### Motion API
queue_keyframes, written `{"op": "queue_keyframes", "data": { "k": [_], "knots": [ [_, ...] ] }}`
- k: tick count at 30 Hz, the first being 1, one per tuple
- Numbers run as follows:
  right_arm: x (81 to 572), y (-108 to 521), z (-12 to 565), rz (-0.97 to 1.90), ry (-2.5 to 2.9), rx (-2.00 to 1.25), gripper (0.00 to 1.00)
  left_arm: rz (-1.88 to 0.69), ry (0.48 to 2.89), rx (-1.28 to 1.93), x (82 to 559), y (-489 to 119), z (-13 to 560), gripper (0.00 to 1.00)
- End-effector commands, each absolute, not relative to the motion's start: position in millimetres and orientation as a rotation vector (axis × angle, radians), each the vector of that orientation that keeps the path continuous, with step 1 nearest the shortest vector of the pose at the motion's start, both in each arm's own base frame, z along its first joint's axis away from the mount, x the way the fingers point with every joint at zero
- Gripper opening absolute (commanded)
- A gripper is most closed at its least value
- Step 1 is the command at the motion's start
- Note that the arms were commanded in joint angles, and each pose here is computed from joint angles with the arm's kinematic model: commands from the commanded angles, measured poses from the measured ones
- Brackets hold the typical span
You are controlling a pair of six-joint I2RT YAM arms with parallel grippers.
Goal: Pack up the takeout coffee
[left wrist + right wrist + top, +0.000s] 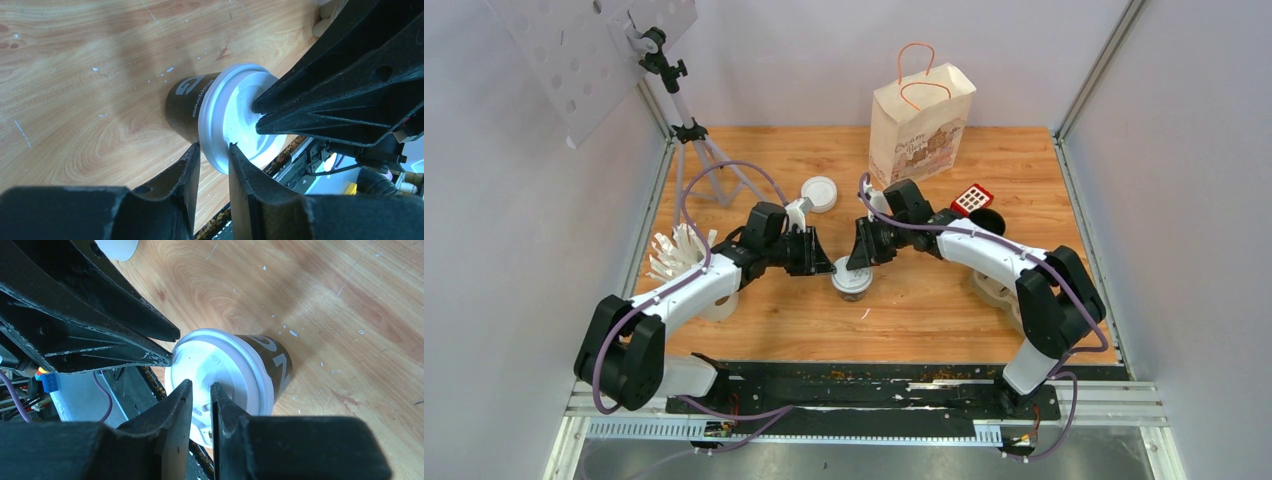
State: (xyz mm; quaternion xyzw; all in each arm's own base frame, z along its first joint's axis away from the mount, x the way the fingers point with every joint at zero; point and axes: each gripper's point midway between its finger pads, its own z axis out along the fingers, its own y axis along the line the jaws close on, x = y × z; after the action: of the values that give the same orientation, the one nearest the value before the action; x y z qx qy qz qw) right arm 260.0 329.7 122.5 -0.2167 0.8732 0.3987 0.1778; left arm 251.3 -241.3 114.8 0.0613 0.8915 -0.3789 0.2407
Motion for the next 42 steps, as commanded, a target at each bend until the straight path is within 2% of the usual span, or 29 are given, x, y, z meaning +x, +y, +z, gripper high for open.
{"op": "queue_keyframes", "data": {
  "k": [1,17,22,28,35,39,42],
  "knots": [
    [252.2,321.9,99.5,1.085,2.523,-0.611,0.21,-0.952,2.487,0.159,250.8,-229.5,95.3,0.33],
    [245.5,307.4,73.5,1.046,2.569,-0.582,0.21,-0.812,2.625,0.122,233.1,-207.0,54.5,0.33],
    [248.8,312.2,82.5,1.069,2.552,-0.585,0.21,-0.863,2.574,0.152,241.3,-216.2,75.0,0.34],
    [256.7,329.8,136.5,1.163,2.457,-0.62,0.25,-0.937,2.463,0.196,257.4,-230.6,125.4,0.37],
    [262.8,326.1,179.3,1.121,2.374,-0.624,0.38,-0.937,2.316,0.276,272.6,-235.6,203.1,0.4],
    [264.8,313.8,178.2,0.972,2.354,-0.635,0.59,-0.899,2.209,0.311,272.9,-228.1,256.3,0.44],
    [265.7,307.1,174.7,0.811,2.341,-0.678,0.68,-0.833,2.146,0.334,266.7,-214.9,289.3,0.51]
  ]
}}
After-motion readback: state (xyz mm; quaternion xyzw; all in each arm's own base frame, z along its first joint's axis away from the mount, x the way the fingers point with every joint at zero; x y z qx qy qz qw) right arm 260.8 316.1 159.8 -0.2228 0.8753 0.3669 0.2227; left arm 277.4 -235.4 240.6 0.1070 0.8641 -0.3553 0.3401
